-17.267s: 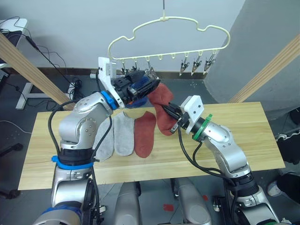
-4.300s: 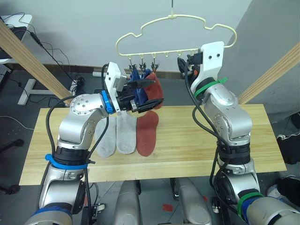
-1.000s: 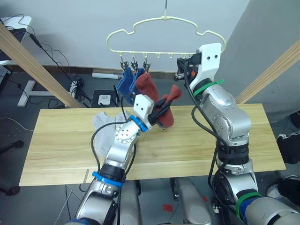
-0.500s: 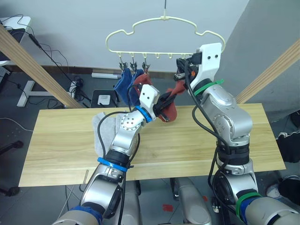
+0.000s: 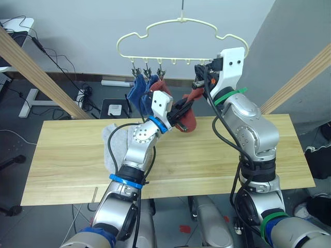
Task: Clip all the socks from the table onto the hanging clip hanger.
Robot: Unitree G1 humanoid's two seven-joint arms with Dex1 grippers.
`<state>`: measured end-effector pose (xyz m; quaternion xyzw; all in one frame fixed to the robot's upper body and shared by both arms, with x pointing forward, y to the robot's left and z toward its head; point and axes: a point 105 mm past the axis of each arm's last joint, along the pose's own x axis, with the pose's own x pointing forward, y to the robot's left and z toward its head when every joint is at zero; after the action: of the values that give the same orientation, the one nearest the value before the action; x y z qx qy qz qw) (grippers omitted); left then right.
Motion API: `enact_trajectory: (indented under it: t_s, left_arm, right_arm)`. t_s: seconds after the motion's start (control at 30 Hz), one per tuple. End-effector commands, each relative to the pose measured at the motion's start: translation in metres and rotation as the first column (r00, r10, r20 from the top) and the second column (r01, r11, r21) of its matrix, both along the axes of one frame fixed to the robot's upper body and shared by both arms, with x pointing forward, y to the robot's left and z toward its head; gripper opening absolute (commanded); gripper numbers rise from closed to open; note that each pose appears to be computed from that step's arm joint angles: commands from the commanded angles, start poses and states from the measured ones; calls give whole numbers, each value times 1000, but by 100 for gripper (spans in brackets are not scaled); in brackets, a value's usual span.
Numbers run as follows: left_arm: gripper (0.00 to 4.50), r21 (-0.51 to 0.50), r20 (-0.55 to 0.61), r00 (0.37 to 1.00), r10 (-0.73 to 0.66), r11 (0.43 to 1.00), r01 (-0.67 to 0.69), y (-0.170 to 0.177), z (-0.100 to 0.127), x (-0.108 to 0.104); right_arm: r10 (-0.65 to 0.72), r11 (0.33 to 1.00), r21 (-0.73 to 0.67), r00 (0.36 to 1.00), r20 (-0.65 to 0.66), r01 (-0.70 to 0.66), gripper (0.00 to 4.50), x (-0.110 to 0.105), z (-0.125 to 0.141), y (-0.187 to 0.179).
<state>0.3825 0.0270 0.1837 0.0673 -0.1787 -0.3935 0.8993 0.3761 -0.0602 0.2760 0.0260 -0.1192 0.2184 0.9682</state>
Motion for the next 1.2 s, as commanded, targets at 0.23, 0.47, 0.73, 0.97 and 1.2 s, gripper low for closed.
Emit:
enact_trajectory:
  t_s: [0.23, 0.47, 0.73, 0.97, 1.2]
  left_arm:
    - [4, -45, 37, 999, -17, 999, 18, -8, 22, -2]
    - [4, -103, -63, 996, -65, 993, 58, -11, 18, -3]
    - [183, 13, -67, 996, -60, 998, 61, -1, 8, -4]
    - [397, 114, -47, 991, -123, 985, 128, 16, 1, -17]
    - [449, 185, -53, 966, -253, 948, 258, 55, 22, -40]
  right_arm:
    - [33, 998, 50, 999, 22, -34, 127, -10, 9, 1]
    - [139, 990, 38, 990, -4, -138, 348, -39, -3, 6]
    - [217, 969, -115, 976, -11, -217, 352, -72, -18, 8]
    - [177, 965, -197, 984, 19, -170, 352, -81, -20, -3]
    - [-16, 984, -178, 997, 73, 29, 352, -71, -16, -29]
